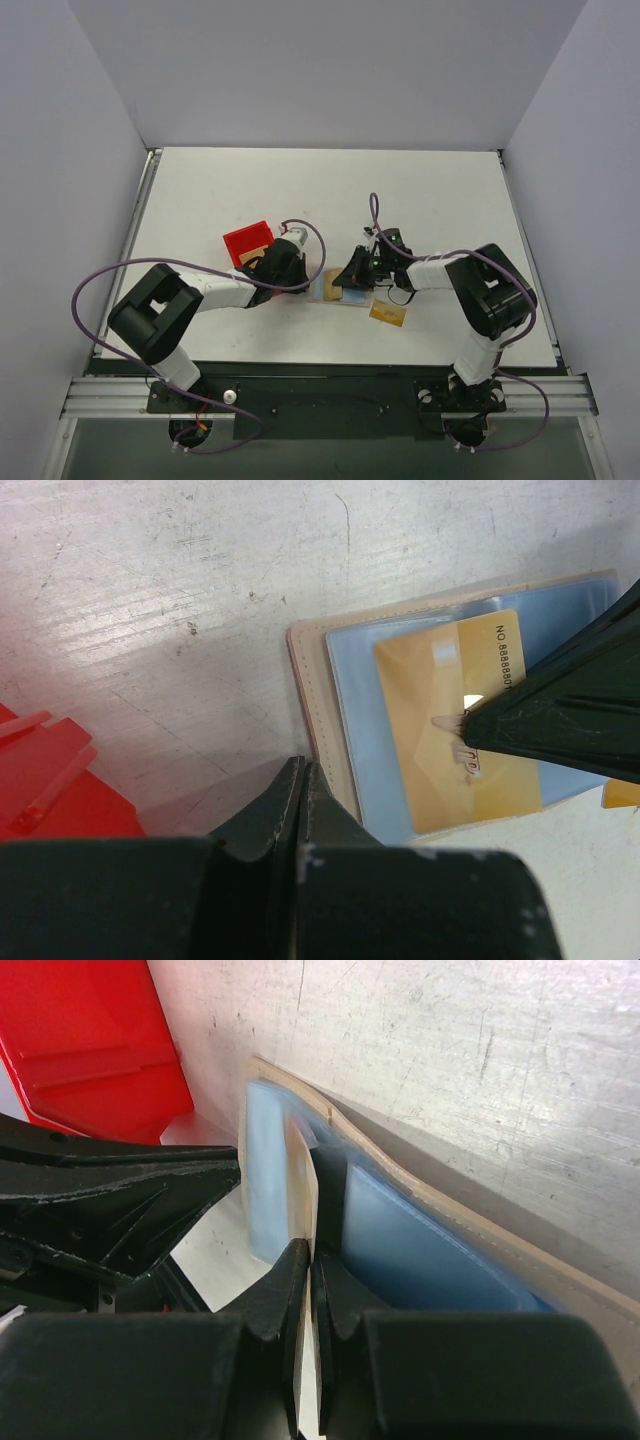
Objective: Put the credit cards into the card holder
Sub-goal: Insert the credit card into the card holder.
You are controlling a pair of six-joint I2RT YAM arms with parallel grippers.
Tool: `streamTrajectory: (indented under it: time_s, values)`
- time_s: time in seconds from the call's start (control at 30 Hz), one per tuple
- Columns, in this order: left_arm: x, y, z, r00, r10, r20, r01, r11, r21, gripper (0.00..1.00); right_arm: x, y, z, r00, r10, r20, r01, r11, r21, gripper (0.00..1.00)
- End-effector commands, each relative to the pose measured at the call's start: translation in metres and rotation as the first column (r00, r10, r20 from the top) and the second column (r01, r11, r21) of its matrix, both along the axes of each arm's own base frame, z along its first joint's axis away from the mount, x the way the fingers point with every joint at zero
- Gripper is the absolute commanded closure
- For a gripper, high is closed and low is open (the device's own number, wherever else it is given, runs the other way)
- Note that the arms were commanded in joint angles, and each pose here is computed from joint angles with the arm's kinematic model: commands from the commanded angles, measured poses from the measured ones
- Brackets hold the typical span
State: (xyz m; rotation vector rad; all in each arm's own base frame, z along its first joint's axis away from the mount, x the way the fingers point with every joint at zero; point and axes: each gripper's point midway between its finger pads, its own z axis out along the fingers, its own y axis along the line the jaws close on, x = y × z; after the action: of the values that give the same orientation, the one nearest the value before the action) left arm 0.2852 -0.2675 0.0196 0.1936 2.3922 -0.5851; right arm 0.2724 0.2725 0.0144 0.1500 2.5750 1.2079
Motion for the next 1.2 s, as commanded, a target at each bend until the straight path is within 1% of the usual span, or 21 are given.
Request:
streamTrajectory:
  time_s: [0.0,0.23,0.4,0.43,0.5,0.6,0.7,0.77,0.83,0.93,1.17]
  values:
    - [-0.013,-0.004,-0.014,0.997,-0.044,-0.056,0.044,0.999,-0.003,0.99,0.000,0.001,-0.013,0.999,-0.050,0.009,0.050,0.998,-0.037,1.00]
    - [-0.016,-0.005,-0.011,0.997,-0.044,-0.057,0.043,0.999,-0.018,0.99,-0.002,0.004,-0.017,0.996,-0.083,0.021,0.084,0.994,-0.065,1.00]
    - [-0.020,-0.005,-0.011,0.997,-0.046,-0.060,0.044,0.999,-0.029,0.99,-0.005,0.008,-0.016,0.997,-0.069,0.023,0.071,0.994,-0.079,1.00]
    - [-0.020,-0.005,-0.011,0.997,-0.046,-0.060,0.044,0.999,-0.029,0.99,-0.007,0.008,-0.017,0.998,-0.062,0.019,0.064,0.994,-0.087,0.98]
    - [-0.021,-0.004,-0.012,0.997,-0.044,-0.061,0.043,0.999,-0.028,0.99,-0.007,0.008,-0.013,0.998,-0.051,0.023,0.053,0.994,-0.098,0.88]
    - [-0.021,-0.003,-0.011,0.997,-0.041,-0.058,0.040,0.999,-0.032,0.99,-0.002,0.007,-0.002,0.998,-0.041,0.052,0.047,0.991,-0.123,0.80]
    - [-0.023,-0.002,-0.010,0.997,-0.042,-0.059,0.040,0.999,-0.033,0.99,-0.003,-0.001,0.004,0.998,-0.032,0.054,0.041,0.982,-0.182,0.73]
    - [-0.022,-0.003,-0.008,0.998,-0.041,-0.055,0.039,0.998,-0.039,0.99,-0.004,-0.004,0.006,0.998,-0.026,0.056,0.038,0.977,-0.210,0.63]
    - [-0.023,-0.002,-0.007,0.998,-0.041,-0.051,0.039,0.998,-0.040,0.99,-0.003,-0.008,0.007,0.998,-0.024,0.057,0.037,0.971,-0.238,0.59]
    - [-0.023,-0.002,-0.006,0.998,-0.042,-0.050,0.040,0.998,-0.041,0.99,-0.006,-0.014,0.004,0.999,-0.015,0.052,0.030,0.955,-0.294,0.58]
    - [-0.025,-0.001,-0.007,0.998,-0.039,-0.053,0.036,0.998,-0.042,0.99,-0.003,-0.024,0.015,0.996,-0.003,0.087,0.035,0.928,-0.370,0.57]
